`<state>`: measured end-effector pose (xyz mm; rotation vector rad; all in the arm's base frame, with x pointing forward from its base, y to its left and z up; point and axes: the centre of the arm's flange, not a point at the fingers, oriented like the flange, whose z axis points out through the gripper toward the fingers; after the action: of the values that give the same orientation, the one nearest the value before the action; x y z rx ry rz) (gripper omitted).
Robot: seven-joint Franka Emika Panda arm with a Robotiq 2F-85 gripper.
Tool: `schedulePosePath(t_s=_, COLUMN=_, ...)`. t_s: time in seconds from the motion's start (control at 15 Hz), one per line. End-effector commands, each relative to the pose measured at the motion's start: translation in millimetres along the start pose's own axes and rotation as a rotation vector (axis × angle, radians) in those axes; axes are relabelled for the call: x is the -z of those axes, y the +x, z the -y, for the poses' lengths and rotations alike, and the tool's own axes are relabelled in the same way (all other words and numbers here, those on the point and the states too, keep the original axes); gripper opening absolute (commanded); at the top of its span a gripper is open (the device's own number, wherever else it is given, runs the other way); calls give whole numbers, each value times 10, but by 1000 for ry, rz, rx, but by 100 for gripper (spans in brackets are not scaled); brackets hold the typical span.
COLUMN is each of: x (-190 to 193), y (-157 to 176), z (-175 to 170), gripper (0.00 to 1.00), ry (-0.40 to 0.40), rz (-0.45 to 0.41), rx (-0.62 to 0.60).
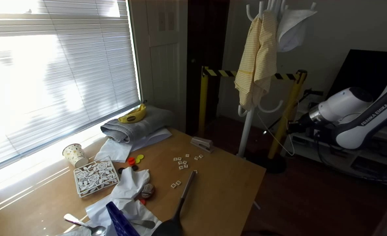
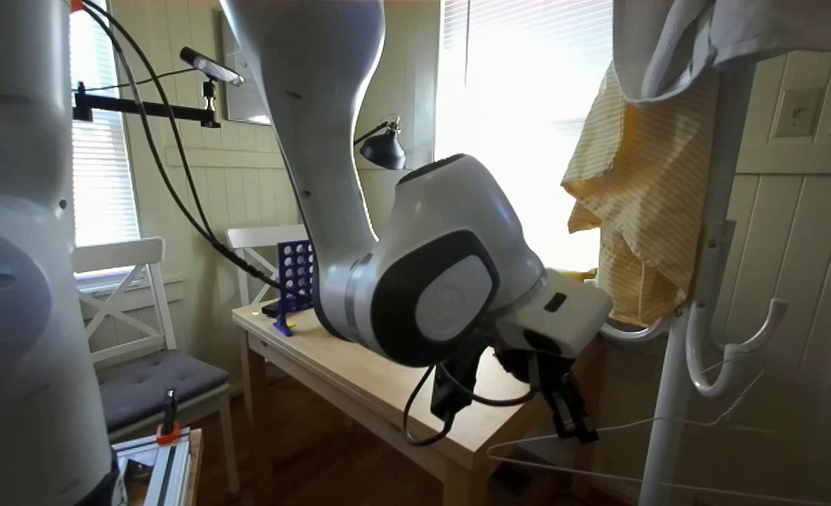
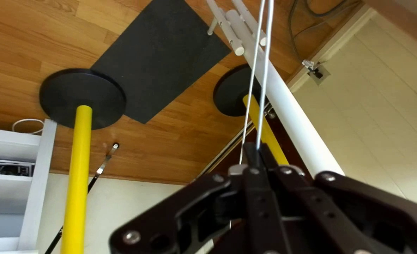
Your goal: Take the hanger off the bottom right hook and hang it on the top left hook
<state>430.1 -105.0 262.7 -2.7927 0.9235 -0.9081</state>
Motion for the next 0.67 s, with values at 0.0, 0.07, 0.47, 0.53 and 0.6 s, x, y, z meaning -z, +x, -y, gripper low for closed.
schedulePosePath(t_s=0.0, x=100, y=-541, z=-121, gripper=1, ry=14, rz=74, rx=73)
schedulePosePath(t_s=0.07, x=130, y=-734, z=-118, gripper=1, ry=23, rz=138, rx=132)
schedulePosePath(t_s=0.47, x=381, y=-1396, z=-111, gripper=1, ry=-43, rz=372, rx=450)
schedulePosePath(t_s=0.53, x=410, y=-1434, z=-167, gripper=1, ry=-63, rz=393, rx=511)
schedulePosePath(t_s=0.6, x=418, y=-1468, z=-210, gripper=1, ry=-71, rz=404, rx=579)
